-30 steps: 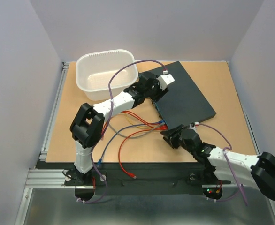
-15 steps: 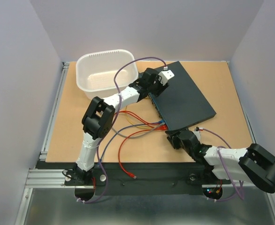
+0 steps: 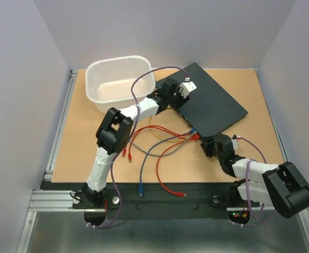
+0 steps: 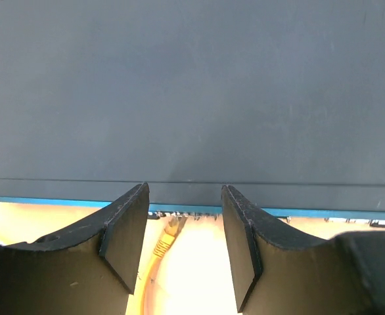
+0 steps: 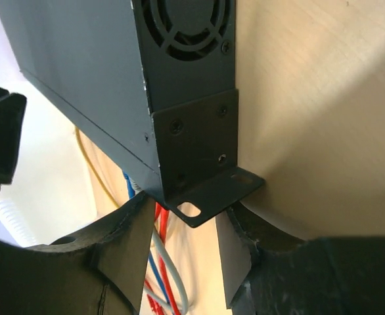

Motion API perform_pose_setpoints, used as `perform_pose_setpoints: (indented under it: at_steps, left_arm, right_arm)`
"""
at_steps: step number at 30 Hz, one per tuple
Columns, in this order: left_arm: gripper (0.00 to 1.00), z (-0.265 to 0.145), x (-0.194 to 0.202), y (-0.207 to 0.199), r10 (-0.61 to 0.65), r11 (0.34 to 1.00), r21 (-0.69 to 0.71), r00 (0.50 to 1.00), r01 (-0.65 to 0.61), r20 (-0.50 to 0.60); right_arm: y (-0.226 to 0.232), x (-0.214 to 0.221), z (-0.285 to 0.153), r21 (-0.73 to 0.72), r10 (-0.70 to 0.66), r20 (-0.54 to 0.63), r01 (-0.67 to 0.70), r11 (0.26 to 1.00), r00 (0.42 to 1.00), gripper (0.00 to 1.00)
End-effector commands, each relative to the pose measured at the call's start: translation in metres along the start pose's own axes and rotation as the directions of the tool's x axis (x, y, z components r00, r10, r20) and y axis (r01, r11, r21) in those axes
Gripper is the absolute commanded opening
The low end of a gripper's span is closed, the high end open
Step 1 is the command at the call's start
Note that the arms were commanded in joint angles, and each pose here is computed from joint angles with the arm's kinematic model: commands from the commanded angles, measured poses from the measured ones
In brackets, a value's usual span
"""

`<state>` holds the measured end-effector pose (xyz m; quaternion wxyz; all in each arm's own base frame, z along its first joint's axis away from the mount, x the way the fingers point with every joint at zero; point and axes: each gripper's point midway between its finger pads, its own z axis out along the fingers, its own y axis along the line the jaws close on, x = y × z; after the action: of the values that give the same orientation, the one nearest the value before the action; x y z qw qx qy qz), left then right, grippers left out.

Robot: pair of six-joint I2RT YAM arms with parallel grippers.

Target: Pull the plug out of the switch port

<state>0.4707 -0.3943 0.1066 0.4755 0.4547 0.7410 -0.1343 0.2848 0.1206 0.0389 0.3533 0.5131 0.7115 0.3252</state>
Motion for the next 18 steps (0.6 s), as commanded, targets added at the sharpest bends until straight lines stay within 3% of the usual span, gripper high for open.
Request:
perform_pose_setpoints:
  at_steps: [1, 11, 18]
  left_arm:
    - [0.59, 0.006, -0.038, 0.012, 0.027, 1.0, -0.012, 0.996, -0.026, 0.085]
    - [0.59, 0.032, -0.021, 0.0, -0.031, 0.999, 0.035, 0.998, 0.029, 0.053]
    - [0.59, 0.027, -0.023, -0.005, -0.029, 0.998, 0.052, 0.998, 0.026, 0.06]
  right_arm:
    - [0.033, -0.019, 0.007, -0.088, -0.012, 0.081, 0.019, 0.996, 0.997, 0.47]
    - [0.05, -0.013, 0.029, -0.167, 0.095, 0.064, -0.084, 0.982, 0.993, 0.4]
    - [0.04, -0.037, 0.015, -0.173, 0.098, 0.202, -0.063, 0.983, 0.974, 0.38]
